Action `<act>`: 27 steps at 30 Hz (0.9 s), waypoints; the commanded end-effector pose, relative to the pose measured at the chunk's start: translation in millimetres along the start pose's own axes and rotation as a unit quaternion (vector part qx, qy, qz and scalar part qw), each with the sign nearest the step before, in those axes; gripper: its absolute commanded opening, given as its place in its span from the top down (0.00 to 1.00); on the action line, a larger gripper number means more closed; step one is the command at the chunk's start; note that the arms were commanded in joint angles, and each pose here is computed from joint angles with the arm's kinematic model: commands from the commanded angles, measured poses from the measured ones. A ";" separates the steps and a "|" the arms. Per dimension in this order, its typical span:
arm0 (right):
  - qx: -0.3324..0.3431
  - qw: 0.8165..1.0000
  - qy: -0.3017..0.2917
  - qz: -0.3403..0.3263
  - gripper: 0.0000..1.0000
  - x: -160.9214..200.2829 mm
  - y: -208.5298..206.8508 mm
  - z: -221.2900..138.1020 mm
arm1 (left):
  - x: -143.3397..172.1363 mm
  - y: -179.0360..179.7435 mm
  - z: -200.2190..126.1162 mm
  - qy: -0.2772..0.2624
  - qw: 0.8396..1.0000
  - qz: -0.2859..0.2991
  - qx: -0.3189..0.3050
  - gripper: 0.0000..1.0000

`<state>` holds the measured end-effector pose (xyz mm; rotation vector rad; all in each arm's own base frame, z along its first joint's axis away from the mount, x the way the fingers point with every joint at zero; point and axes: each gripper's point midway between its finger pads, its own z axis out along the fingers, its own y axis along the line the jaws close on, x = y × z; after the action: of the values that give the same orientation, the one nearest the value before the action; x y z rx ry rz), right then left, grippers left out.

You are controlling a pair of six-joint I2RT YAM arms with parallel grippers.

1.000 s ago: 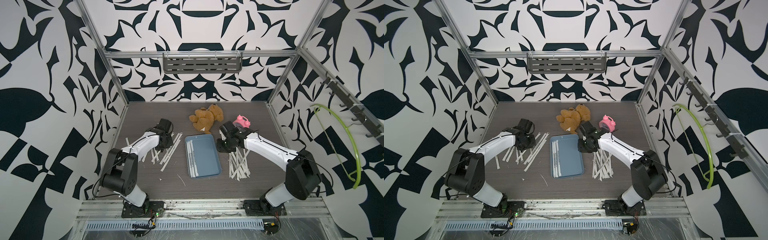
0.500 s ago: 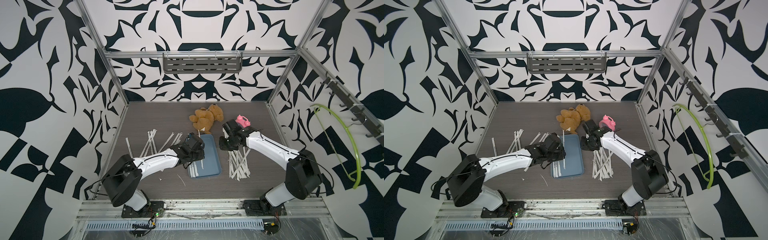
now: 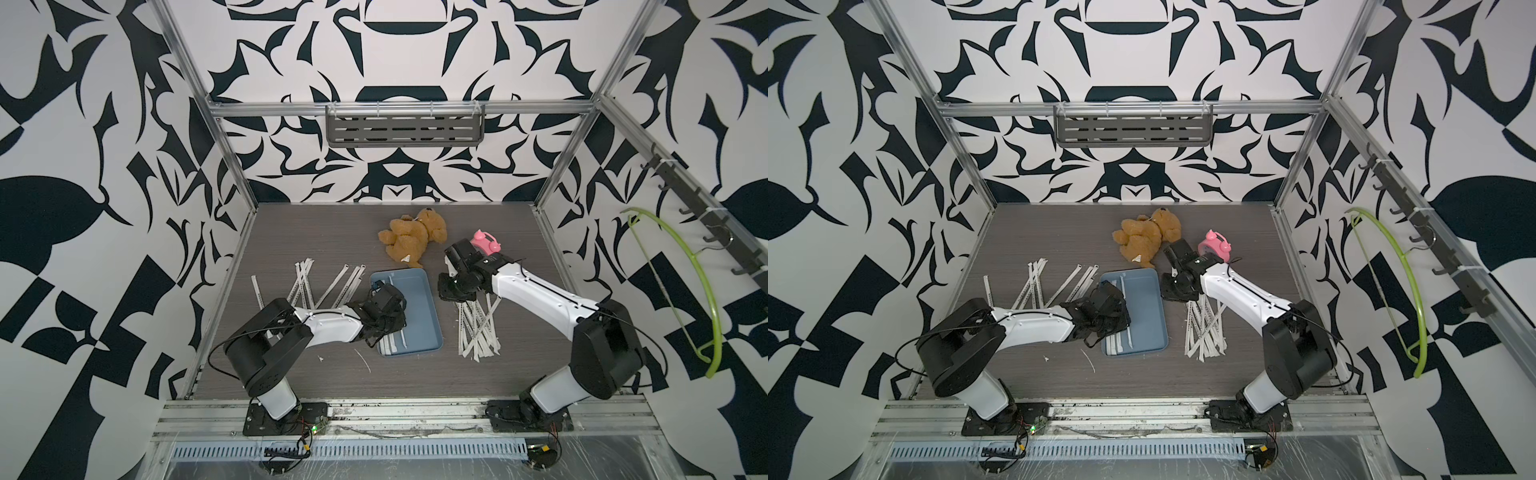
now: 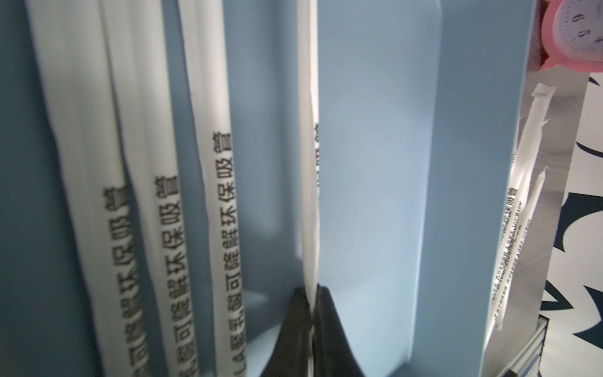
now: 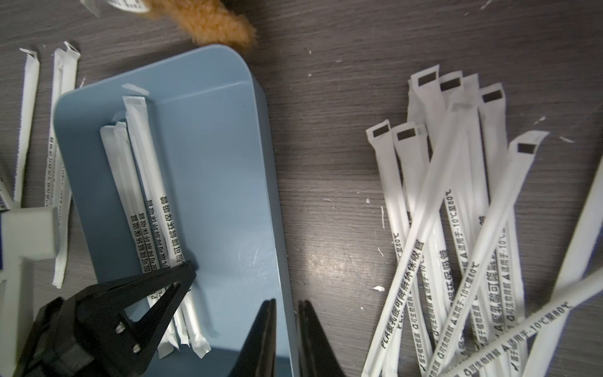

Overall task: Put the straws into the storage box
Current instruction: Place the straw in the storage box.

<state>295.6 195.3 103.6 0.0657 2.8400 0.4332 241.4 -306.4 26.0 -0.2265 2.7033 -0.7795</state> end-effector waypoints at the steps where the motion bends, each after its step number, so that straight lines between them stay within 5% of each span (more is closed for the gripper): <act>1: -0.012 1.000 -0.013 -0.002 0.82 -1.8 3.7 -11.1 | 6.8 14.0 4.2 0.019 0.999 0.006 -0.030 0.92; 17: -0.017 1.000 0.002 -0.013 0.82 8.0 17.9 -0.3 | 3.1 14.8 -11.9 0.026 0.997 0.028 -0.066 0.74; 27: -0.039 0.998 0.030 -0.043 0.82 27.2 67.7 21.1 | -31.9 17.4 -80.0 -0.034 0.993 0.074 -0.087 0.70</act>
<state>272.0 246.9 90.1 -0.0904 2.8907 0.4682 239.5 -274.6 82.2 -0.1180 2.6872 -0.6229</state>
